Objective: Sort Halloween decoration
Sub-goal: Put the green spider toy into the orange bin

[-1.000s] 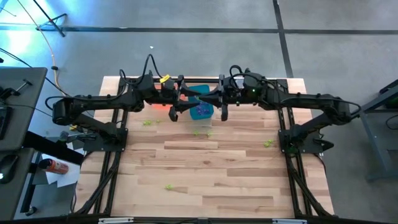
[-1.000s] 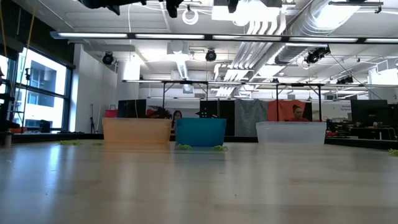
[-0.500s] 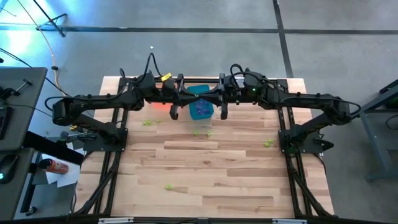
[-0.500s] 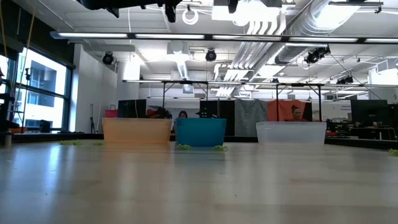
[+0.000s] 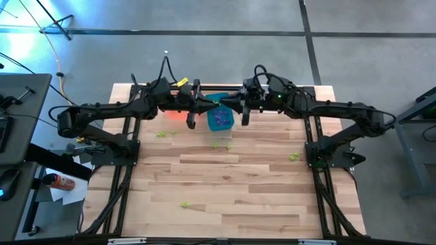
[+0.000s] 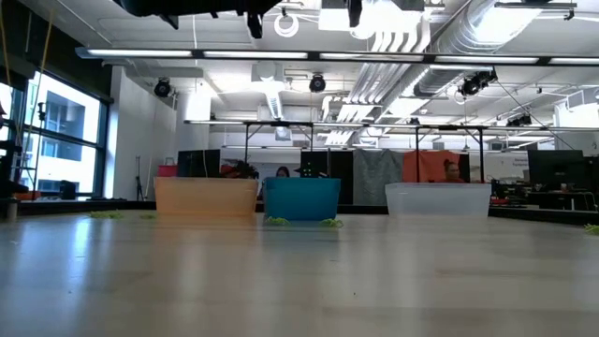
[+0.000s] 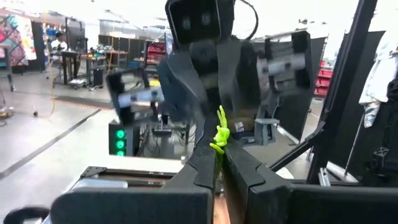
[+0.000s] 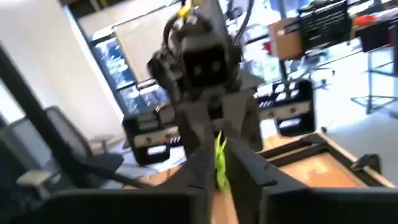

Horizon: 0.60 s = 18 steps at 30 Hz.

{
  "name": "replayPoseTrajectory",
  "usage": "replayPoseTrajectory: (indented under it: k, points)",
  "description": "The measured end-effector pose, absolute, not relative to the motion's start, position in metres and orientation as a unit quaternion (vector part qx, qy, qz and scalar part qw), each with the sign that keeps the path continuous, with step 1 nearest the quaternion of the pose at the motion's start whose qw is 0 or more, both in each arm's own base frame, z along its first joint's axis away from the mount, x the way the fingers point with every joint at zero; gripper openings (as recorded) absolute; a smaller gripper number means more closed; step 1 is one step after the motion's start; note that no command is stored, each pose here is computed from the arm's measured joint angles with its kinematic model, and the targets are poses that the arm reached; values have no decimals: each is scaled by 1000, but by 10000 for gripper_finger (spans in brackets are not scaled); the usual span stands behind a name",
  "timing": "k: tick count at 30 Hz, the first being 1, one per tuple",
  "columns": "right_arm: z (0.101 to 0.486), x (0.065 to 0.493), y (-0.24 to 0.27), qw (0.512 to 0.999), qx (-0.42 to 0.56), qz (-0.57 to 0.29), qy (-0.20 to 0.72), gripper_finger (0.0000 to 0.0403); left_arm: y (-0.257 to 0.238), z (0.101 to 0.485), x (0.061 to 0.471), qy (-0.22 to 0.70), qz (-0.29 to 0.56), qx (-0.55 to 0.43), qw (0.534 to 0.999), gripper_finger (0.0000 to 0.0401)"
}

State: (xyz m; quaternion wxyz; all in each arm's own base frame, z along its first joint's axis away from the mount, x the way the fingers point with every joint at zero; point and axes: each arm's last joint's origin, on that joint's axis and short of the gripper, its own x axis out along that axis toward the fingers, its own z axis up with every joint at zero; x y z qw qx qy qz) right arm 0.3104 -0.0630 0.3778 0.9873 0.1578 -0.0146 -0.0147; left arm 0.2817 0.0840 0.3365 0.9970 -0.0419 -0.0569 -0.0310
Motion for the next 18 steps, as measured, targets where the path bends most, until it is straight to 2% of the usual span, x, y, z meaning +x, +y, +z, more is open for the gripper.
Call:
replayPoseTrajectory:
  k: [6,10,13,18]
  points:
    - [388,299,-64,987,151,-49,-31,158,89,335,271,-12,-15,-55,998,1]
    - [392,283,-69,989,134,-69,-7,221,93,337,247,48,25,-39,998,1]
    - [392,271,-75,982,159,-96,19,240,96,335,221,114,96,-35,988,0]
    - [389,260,-84,973,163,-159,48,244,100,332,187,196,191,-18,962,0]
